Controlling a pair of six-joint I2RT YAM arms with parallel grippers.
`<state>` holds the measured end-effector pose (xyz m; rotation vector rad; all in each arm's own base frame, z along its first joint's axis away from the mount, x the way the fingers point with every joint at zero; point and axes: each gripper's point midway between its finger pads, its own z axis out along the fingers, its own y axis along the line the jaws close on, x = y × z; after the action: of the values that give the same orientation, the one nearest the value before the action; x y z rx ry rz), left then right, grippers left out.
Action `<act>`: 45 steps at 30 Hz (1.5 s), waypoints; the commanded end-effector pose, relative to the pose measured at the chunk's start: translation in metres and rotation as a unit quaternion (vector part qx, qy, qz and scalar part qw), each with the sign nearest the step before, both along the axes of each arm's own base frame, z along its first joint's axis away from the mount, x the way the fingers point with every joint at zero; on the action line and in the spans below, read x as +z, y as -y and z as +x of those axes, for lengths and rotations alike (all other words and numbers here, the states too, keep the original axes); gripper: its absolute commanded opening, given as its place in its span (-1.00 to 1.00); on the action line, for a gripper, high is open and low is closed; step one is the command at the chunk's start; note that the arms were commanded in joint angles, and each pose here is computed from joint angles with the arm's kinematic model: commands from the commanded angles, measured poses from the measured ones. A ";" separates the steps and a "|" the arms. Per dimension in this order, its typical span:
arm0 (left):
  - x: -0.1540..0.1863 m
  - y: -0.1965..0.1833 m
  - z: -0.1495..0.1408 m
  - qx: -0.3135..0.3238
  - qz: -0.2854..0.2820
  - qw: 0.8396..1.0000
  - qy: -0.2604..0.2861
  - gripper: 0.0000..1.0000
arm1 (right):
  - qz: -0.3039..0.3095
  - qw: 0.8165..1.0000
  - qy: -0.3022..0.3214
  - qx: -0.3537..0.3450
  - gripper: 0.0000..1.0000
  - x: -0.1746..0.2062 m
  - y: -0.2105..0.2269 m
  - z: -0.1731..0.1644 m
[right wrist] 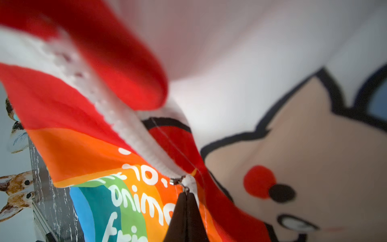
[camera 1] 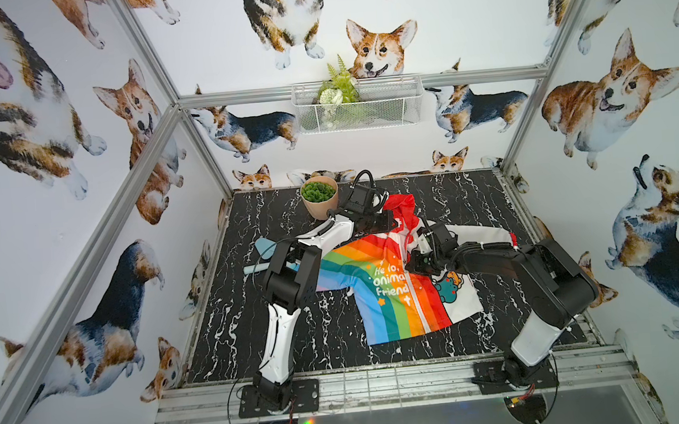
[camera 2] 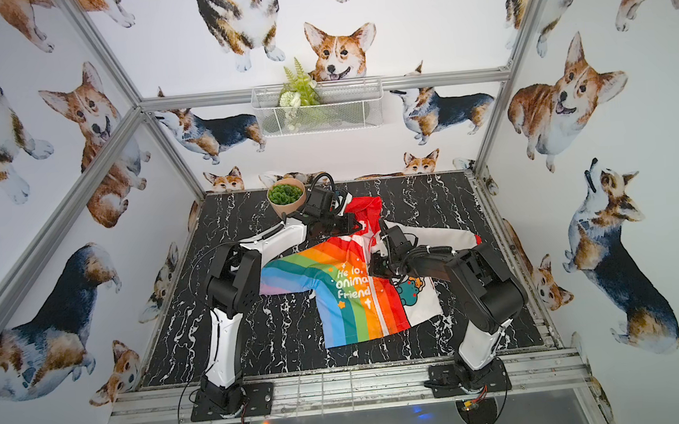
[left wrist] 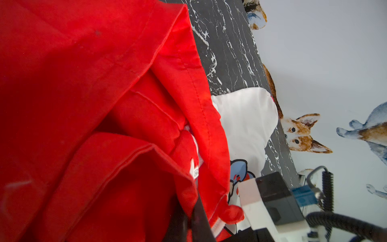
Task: Unzip the jacket
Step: Unzip the zipper on the jacket.
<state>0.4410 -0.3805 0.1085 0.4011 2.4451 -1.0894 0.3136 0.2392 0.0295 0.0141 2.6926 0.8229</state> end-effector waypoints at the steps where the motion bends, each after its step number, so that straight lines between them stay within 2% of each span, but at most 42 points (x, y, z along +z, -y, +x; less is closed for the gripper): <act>1: 0.007 0.002 0.005 -0.001 -0.005 1.000 0.016 -1.00 | -0.002 1.000 -0.013 0.004 -1.00 -0.003 0.003 -0.011; 45: -0.006 0.005 0.021 -0.013 0.026 0.999 0.012 -1.00 | -0.017 0.999 -0.031 0.035 -1.00 0.003 0.023 -0.085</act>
<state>0.4547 -0.3857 0.0997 0.4463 2.4782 -1.0480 0.2388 0.2199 0.0376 -0.0623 2.7369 0.8321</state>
